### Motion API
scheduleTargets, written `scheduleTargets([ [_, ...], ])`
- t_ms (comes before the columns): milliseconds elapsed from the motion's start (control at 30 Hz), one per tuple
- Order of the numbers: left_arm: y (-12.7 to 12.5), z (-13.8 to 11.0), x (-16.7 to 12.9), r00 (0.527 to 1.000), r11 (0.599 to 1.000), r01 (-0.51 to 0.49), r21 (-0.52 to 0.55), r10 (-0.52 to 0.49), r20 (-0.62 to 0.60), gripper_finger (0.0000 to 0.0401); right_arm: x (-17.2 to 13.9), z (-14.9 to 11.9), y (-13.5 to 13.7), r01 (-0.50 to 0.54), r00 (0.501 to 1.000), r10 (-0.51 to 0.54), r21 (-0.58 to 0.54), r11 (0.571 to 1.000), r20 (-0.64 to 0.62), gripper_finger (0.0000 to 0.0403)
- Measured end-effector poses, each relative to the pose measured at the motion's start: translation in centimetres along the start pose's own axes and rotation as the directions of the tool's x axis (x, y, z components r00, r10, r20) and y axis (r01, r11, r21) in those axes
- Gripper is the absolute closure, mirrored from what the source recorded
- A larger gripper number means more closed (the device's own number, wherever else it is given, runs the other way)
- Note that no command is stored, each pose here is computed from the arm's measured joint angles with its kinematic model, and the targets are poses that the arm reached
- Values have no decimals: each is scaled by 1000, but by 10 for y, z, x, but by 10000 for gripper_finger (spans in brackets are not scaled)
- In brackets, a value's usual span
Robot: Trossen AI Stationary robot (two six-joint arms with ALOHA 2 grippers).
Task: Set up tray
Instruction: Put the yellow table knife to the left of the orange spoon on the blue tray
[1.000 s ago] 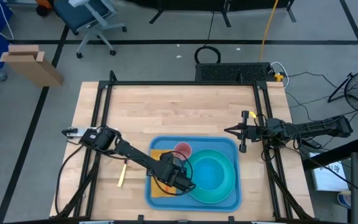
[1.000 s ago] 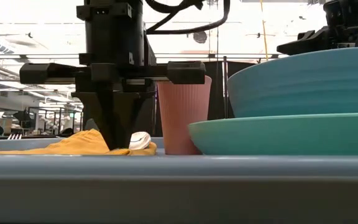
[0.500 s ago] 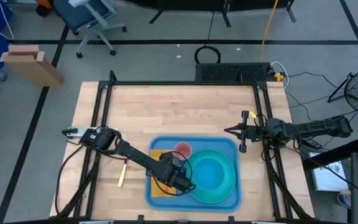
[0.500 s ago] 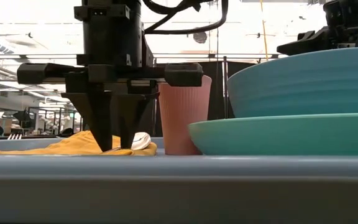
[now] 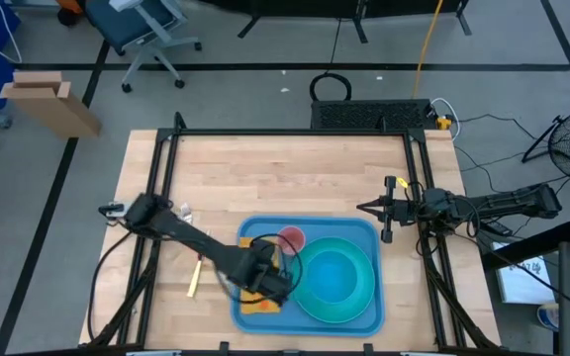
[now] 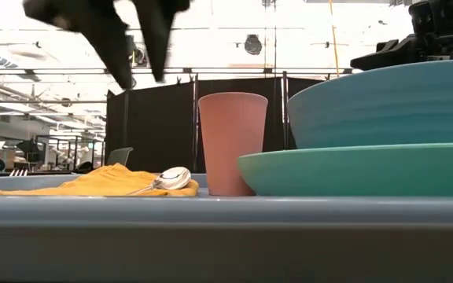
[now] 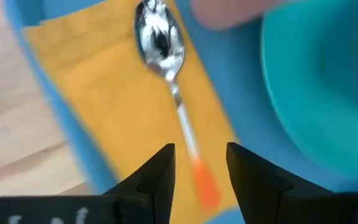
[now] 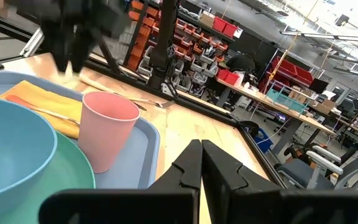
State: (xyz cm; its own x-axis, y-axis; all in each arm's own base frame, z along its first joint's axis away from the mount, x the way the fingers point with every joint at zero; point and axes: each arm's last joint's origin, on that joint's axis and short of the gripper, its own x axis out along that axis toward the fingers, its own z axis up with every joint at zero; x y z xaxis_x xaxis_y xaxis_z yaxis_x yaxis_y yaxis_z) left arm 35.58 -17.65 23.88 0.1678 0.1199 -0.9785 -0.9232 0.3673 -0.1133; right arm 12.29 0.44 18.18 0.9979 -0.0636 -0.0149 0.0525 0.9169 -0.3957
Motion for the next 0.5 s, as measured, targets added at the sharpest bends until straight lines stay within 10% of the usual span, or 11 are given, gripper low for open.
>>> scheduleTargets([
  [267, 52, -32, -47, 968, 961, -249, 119, 245, 50, 252, 0, 0, 0, 1, 1000, -2, 1, 1000, 4, 403],
  [500, 83, -57, -39, 966, 954, -259, 154, 252, 60, 251, 0, 0, 0, 1, 1000, -1, 3, 1000, 3, 403],
])
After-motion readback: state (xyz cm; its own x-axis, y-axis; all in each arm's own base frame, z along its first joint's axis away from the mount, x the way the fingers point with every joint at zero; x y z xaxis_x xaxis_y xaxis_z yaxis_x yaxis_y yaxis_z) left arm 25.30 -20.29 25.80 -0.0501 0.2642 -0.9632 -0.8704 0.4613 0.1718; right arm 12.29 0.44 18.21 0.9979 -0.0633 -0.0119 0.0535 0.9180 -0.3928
